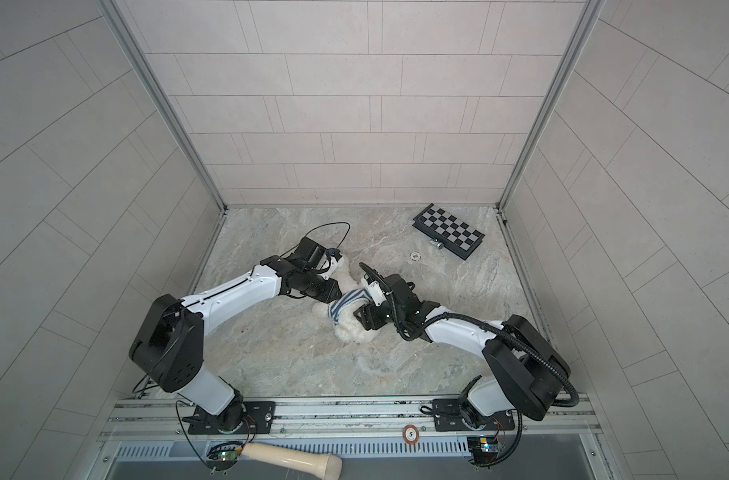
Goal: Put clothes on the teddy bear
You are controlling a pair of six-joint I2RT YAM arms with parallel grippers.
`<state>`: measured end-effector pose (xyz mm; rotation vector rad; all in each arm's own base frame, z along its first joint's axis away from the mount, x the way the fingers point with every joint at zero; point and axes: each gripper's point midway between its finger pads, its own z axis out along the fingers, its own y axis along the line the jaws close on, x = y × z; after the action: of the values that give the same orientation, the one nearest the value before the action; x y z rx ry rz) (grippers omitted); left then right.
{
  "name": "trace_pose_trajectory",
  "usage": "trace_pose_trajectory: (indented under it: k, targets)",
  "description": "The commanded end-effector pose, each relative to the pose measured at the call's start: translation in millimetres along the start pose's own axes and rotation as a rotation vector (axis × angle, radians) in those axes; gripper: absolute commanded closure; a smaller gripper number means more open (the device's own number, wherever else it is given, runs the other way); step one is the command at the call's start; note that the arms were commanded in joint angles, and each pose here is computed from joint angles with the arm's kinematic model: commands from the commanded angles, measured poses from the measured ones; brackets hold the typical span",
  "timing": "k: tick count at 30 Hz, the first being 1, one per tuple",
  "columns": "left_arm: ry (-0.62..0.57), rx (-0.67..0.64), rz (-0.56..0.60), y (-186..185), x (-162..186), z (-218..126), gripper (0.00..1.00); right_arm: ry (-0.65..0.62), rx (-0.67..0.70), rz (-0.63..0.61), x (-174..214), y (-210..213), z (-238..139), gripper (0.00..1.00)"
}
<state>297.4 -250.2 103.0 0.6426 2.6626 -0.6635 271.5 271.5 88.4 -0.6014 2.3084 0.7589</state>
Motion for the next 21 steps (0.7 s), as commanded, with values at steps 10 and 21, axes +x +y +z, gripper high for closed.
trace_pose_trajectory:
  k: [10,21]
  targets:
    - [0.032,-0.009,-0.007,7,17,11,0.83,0.044,0.006,-0.026,10,-1,10,0.61]
    - [-0.105,-0.014,-0.015,-1,-4,-23,1.0,0.05,0.031,-0.108,3,3,3,1.0]
